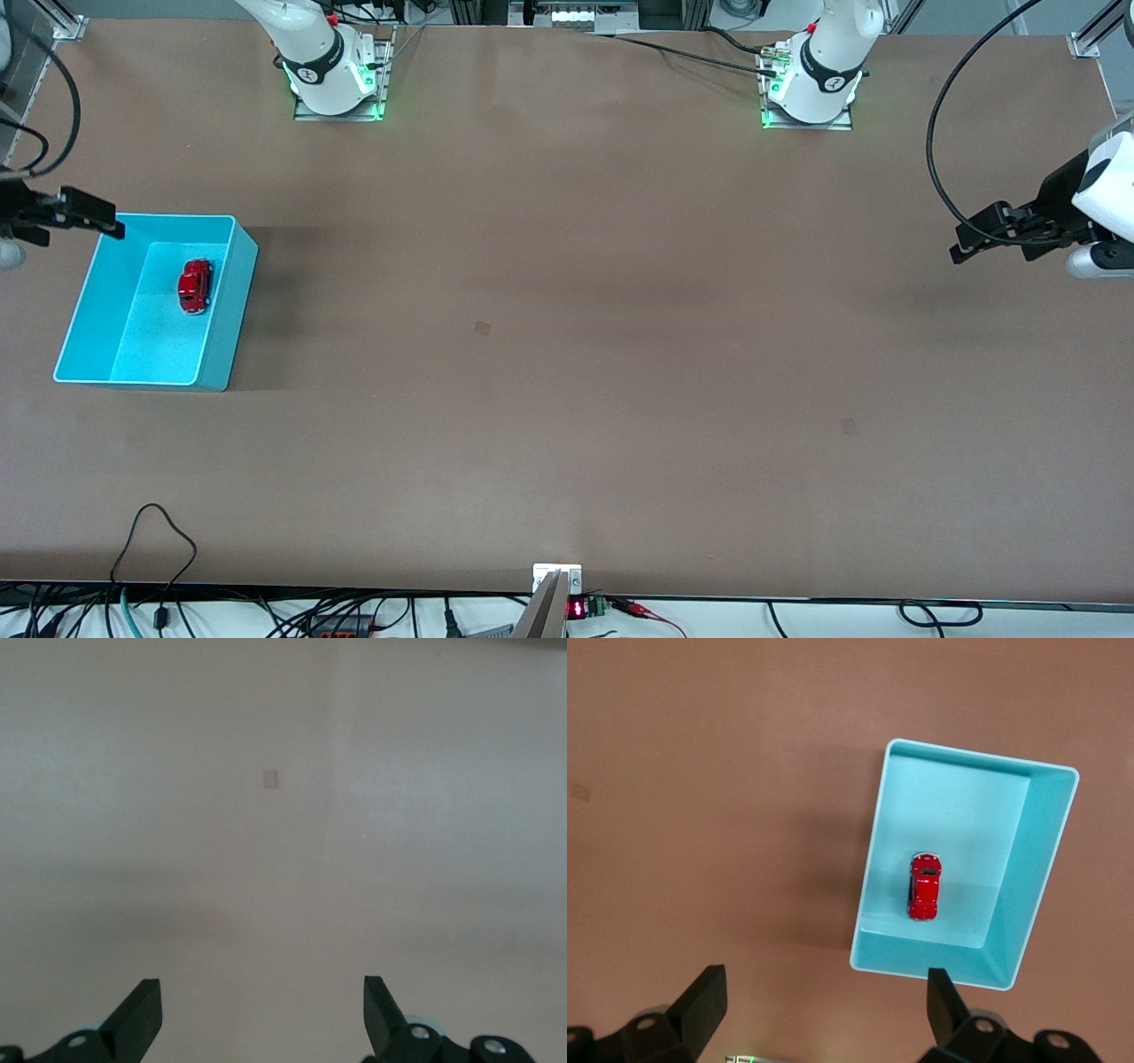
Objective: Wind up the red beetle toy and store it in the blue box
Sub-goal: 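Open the right gripper and raise it away from the box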
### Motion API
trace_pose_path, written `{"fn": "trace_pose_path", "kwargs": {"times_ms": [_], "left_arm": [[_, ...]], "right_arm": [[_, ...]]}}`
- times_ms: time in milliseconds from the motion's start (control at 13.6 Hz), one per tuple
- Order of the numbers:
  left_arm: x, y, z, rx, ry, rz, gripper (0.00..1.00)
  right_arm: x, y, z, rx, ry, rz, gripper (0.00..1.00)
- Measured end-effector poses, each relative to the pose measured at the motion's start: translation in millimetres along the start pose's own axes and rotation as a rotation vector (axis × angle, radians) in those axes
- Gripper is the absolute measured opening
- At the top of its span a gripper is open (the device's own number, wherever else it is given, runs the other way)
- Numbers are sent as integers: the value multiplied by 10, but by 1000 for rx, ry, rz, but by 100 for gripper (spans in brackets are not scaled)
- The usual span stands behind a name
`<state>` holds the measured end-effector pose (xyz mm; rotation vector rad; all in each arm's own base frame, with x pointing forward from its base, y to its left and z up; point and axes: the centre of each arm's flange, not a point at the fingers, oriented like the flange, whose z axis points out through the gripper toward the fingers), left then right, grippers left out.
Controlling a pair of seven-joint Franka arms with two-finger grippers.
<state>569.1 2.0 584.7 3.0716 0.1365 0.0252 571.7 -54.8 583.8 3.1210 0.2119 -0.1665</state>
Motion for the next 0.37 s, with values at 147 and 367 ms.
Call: {"fn": "trace_pose_path", "kwargs": {"times_ms": [147,367], "left_arm": [[-7,8,-4,0,-2,-1,100],[-10,11,-19,0,1,-1,100]], "right_arm": [[-27,-108,-156,-1,4,-11,100],[-34,-88,-185,-2,8,-7,100]]}}
